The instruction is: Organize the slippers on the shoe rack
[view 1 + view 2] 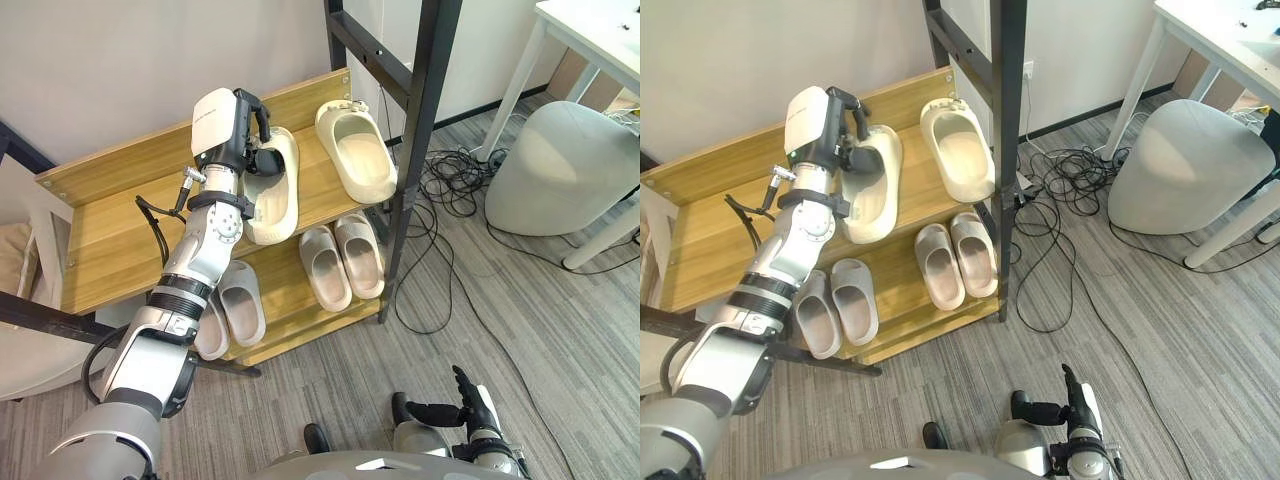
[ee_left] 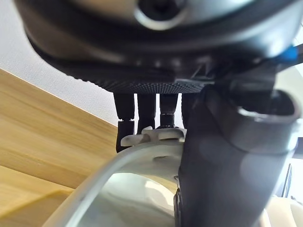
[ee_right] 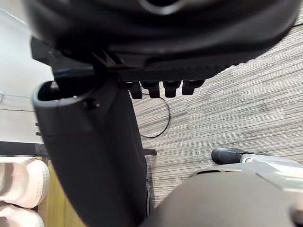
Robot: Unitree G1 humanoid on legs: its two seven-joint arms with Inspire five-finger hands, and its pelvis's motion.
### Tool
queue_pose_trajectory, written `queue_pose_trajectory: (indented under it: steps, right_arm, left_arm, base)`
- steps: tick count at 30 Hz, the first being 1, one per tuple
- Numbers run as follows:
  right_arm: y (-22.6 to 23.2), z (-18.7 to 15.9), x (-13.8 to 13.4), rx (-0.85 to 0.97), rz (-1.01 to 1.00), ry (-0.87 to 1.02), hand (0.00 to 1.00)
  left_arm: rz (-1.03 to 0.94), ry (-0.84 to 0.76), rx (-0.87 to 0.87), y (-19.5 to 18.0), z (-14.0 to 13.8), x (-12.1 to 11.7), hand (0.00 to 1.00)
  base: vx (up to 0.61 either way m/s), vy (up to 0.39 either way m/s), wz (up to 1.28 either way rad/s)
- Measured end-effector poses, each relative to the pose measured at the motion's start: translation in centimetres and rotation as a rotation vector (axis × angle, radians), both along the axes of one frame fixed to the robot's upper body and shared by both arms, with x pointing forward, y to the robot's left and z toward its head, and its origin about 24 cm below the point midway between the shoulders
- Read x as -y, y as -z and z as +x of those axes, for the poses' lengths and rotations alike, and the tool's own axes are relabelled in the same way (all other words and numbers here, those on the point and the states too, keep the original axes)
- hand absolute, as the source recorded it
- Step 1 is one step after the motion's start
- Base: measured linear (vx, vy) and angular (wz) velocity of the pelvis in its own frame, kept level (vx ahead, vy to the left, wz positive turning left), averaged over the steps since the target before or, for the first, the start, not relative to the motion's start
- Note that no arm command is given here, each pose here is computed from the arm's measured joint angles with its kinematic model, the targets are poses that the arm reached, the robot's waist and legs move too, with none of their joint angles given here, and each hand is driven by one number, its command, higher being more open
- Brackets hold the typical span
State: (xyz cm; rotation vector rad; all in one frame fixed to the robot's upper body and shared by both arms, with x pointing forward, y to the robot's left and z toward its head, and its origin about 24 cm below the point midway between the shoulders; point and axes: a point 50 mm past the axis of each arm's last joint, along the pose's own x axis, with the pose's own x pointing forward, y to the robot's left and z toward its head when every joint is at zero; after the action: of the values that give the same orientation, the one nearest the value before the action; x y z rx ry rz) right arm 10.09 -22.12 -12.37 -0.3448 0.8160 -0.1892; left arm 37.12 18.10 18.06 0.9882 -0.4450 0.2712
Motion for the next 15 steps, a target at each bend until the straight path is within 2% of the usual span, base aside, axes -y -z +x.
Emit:
queue_pose_trajectory:
  steps: [15]
  right_arm:
    - [0.1,-0.1,0.1,-0.001,0.021,0.027,1.00]
  left_arm:
    - [-0.088,0.052,-0.004,0.0,0.2,1.5,1.00]
  base:
    - [0.00,0.000,0.02]
